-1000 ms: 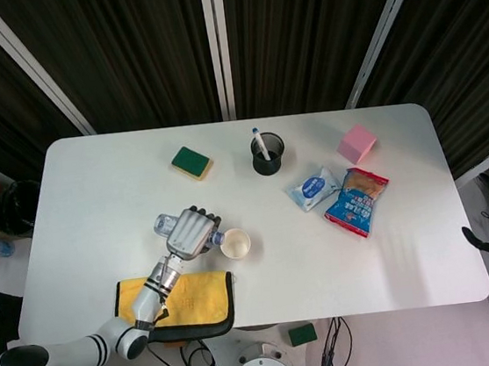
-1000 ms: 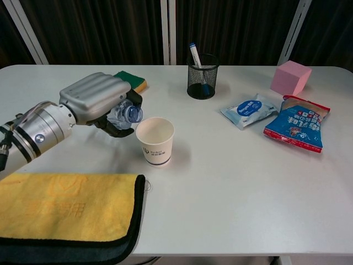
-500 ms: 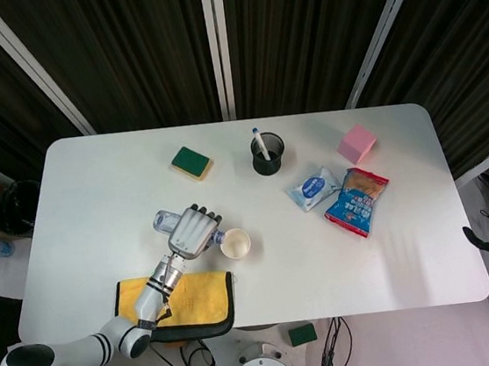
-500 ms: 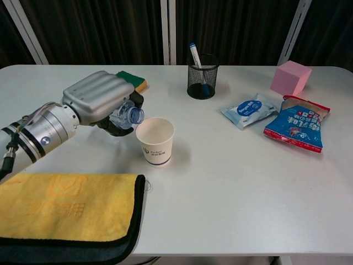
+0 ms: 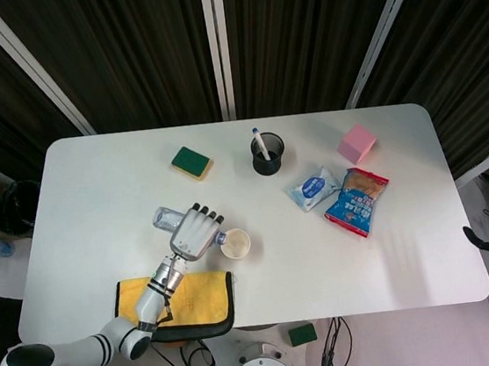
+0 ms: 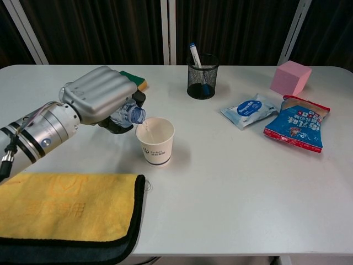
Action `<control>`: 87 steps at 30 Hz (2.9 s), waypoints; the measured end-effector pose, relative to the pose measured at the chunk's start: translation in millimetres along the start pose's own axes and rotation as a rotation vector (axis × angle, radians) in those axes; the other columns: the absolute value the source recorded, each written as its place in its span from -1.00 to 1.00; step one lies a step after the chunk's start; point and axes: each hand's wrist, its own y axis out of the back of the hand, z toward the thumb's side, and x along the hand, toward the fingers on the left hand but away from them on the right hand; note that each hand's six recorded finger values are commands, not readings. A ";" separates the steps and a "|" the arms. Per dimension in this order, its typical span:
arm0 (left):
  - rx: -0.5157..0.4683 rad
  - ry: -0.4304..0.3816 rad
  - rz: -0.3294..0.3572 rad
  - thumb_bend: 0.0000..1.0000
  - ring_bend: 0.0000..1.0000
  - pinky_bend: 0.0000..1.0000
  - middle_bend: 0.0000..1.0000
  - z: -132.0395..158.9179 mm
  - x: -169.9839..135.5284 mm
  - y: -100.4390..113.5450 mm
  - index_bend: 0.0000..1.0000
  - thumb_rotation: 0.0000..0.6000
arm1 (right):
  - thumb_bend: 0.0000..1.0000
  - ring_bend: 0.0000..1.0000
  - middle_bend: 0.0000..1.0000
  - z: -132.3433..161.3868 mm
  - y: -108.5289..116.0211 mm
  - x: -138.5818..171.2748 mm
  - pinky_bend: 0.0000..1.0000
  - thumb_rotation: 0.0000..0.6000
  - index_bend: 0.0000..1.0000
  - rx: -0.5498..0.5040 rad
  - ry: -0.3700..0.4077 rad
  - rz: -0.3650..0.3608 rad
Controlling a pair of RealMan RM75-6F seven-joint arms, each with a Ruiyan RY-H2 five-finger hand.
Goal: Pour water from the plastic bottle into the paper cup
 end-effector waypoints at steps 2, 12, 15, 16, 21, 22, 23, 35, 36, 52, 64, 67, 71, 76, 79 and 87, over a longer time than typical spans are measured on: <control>0.007 -0.002 0.002 -0.43 0.27 0.21 0.38 0.6 0.0 1.3 0.45 1.00 | -0.53 -1.00 -1.00 -0.4 -0.2 -0.1 -1.00 0.80 -1.00 -0.001 -0.001 0.000; 0.034 -0.006 0.006 -0.43 0.27 0.21 0.39 1.5 0.9 1.9 0.45 1.00 | -0.53 -1.00 -1.00 -0.8 -0.1 -0.1 -1.00 0.80 -1.00 -0.001 0.000 0.000; 0.037 -0.006 0.007 -0.43 0.27 0.21 0.39 1.7 1.4 2.4 0.45 1.00 | -0.53 -1.00 -1.00 -0.9 -0.6 0.0 -1.00 0.80 -1.00 -0.002 0.000 0.001; 0.038 -0.006 0.007 -0.43 0.27 0.21 0.39 1.7 1.5 2.5 0.46 1.00 | -0.54 -1.00 -1.00 -1.0 -0.7 0.0 -1.00 0.80 -1.00 -0.002 0.000 0.001; 0.050 -0.008 0.012 -0.43 0.27 0.21 0.39 1.4 1.6 3.9 0.46 1.00 | -0.53 -1.00 -1.00 -1.1 -1.1 0.0 -1.00 0.80 -1.00 -0.003 0.000 0.002; 0.051 -0.007 0.013 -0.43 0.27 0.21 0.39 1.2 1.6 4.3 0.46 1.00 | -0.53 -1.00 -1.00 -1.3 -1.2 -0.1 -1.00 0.80 -1.00 -0.003 -0.001 0.002; 0.052 -0.007 0.014 -0.43 0.27 0.21 0.39 1.0 1.7 4.5 0.46 1.00 | -0.53 -1.00 -1.00 -1.4 -1.3 -0.1 -1.00 0.80 -1.00 -0.003 -0.001 0.002; 0.060 -0.009 0.015 -0.43 0.27 0.21 0.39 1.8 1.7 3.9 0.46 1.00 | -0.53 -1.00 -1.00 -1.0 -2.0 0.2 -1.00 0.80 -1.00 -0.002 -0.001 0.005; 0.061 -0.009 0.015 -0.43 0.27 0.21 0.39 1.7 1.8 3.8 0.46 1.00 | -0.53 -1.00 -1.00 -1.0 -2.1 0.2 -1.00 0.80 -1.00 -0.002 -0.001 0.005; 0.070 -0.005 0.015 -0.42 0.27 0.21 0.39 1.0 2.5 3.0 0.46 1.00 | -0.53 -1.00 -1.00 -0.9 -2.5 0.4 -1.00 0.80 -1.00 -0.003 0.001 0.005; -0.059 -0.009 0.021 -0.42 0.29 0.21 0.40 3.9 3.9 5.9 0.48 1.00 | -0.53 -1.00 -1.00 -0.2 -2.8 0.5 -1.00 0.80 -1.00 -0.002 0.002 0.007; -0.090 -0.005 0.019 -0.42 0.28 0.21 0.40 4.0 4.2 6.3 0.48 1.00 | -0.53 -1.00 -1.00 -0.1 -3.4 0.2 -1.00 0.81 -1.00 -0.002 0.003 0.009; -0.157 0.006 0.020 -0.42 0.28 0.21 0.40 3.1 4.7 8.0 0.48 1.00 | -0.53 -1.00 -1.00 0.8 -4.5 -0.4 -1.00 0.80 -1.00 -0.002 0.005 0.013; -0.272 0.024 0.030 -0.40 0.29 0.21 0.40 -0.7 3.5 12.7 0.48 1.00 | -0.53 -1.00 -1.00 1.2 -5.3 -0.9 -1.00 0.80 -1.00 0.000 0.005 0.016; -0.352 0.048 0.053 -0.39 0.28 0.21 0.40 -7.8 1.6 16.5 0.48 1.00 | -0.53 -1.00 -1.00 2.1 -5.8 -1.0 -1.00 0.80 -1.00 0.002 0.007 0.018; -0.632 0.209 0.156 -0.38 0.28 0.20 0.40 -59.9 -6.7 15.1 0.48 1.00 | -0.53 -1.00 -1.00 5.4 -5.2 -0.8 -1.00 0.81 -1.00 0.010 0.014 0.017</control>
